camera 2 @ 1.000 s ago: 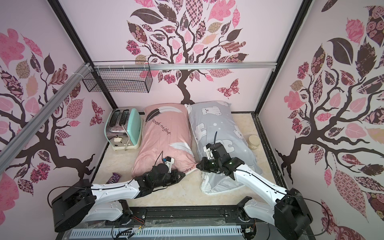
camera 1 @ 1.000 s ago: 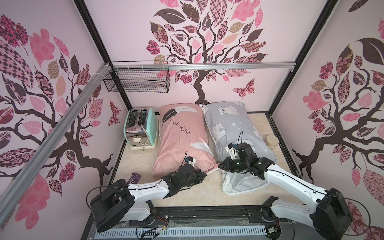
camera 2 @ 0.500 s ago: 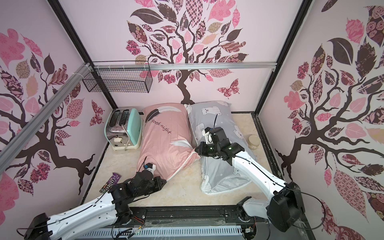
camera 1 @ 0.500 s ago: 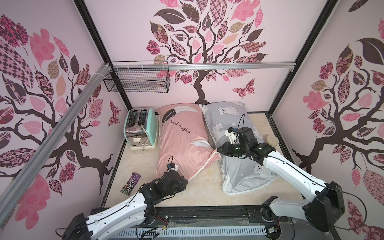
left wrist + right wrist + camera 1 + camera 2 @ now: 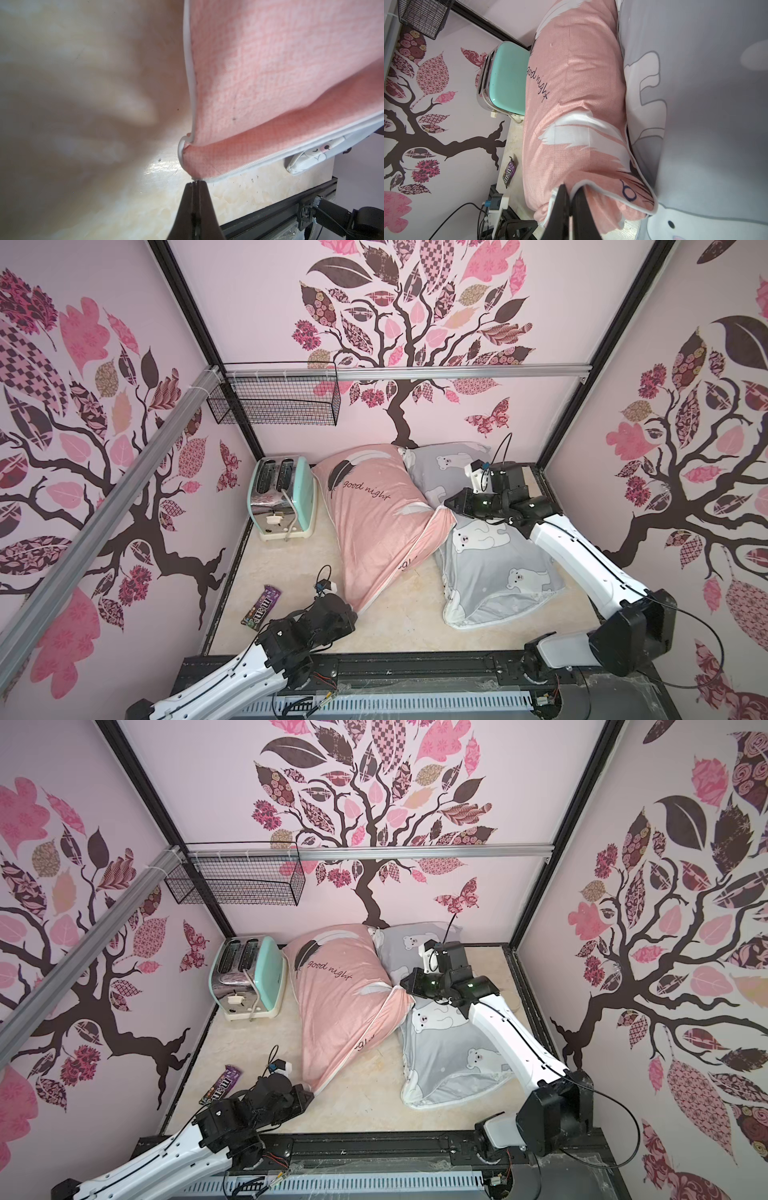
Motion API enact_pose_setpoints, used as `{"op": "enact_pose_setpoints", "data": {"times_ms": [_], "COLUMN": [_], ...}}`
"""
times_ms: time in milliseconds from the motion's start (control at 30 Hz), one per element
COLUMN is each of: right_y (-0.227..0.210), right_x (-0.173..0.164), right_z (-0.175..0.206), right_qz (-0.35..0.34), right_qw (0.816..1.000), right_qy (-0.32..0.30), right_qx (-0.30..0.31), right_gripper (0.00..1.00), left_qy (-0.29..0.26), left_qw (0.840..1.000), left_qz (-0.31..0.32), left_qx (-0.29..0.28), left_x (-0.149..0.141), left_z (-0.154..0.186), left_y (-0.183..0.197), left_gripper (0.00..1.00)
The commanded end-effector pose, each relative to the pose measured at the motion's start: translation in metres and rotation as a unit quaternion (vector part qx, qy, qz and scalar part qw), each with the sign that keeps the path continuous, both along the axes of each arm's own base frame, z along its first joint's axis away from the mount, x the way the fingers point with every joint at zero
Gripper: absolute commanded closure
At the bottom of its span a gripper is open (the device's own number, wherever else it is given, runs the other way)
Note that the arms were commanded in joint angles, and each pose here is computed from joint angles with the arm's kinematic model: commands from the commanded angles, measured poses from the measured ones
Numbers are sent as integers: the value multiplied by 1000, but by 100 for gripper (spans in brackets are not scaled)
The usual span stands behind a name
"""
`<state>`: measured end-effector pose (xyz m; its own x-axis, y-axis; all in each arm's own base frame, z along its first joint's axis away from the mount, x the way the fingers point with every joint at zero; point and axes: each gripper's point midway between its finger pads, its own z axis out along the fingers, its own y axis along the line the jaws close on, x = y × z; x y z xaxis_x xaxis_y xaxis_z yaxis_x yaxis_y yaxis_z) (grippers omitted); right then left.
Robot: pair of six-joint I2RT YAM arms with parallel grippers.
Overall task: Zip up pillowcases
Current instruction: Zip the zipper on the pillowcase, then place the pillowcase at the center of the board, then adjust the pillowcase at the center of the board.
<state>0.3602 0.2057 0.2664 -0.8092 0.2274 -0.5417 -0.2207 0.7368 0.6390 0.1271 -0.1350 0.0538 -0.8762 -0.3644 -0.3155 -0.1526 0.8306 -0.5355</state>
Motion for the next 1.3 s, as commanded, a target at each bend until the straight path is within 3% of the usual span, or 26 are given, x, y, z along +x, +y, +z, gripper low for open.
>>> {"op": "enact_pose_setpoints", "data": {"times_ms": [0,100,133,200,233,300,367,500,567,700,800,900,1033,1133,1200,1267], "right_y": [-2,7,10,-7,-26,-63,-87,-138,-153,-152,-147,-125,-40,28,38,23], "right_x": [-6,-44,-58,-78,-85,-91,-89,-84,-84,-80,-78,-79,-91,-105,-104,-98], "right_z": [1,-37,-49,-75,-86,-91,-86,-81,-78,-93,-121,-146,-143,-114,-96,-85], "right_qz": [7,39,56,41,19,-34,-82,-172,-198,-198,-182,-143,-11,104,127,100], "right_qw": [1000,999,997,992,984,968,962,942,931,930,930,946,983,987,986,991], "right_qy": [-18,20,33,59,68,75,61,63,60,70,92,116,127,122,109,84], "right_qx": [6,-15,-28,-106,-165,-238,-254,-282,-301,-302,-307,-268,-133,-9,0,-42], "right_gripper": [100,97,82,12,1,1,1,1,1,1,1,1,3,5,4,3], "left_qy": [2,-59,-77,-107,-117,-131,-134,-103,-80,-30,-12,-38,-96,-132,-143,-154], "left_qw": [999,997,995,991,989,985,981,978,972,945,932,930,940,962,971,973], "left_qz": [3,3,-3,-29,-46,-90,-128,-160,-147,-104,-67,-53,-58,-94,-122,-143], "left_qx": [45,53,59,75,77,68,53,90,163,310,355,362,321,220,146,97], "left_x": [-4,16,23,42,51,74,95,126,135,139,137,135,131,128,125,125], "left_z": [7,59,74,104,114,124,119,70,34,-6,-3,32,99,128,142,146], "left_y": [18,15,11,-9,-23,-66,-112,-159,-139,-54,0,16,3,-30,-61,-95], "left_gripper": [89,64,60,56,55,55,54,54,55,54,53,52,36,31,34,37]}}
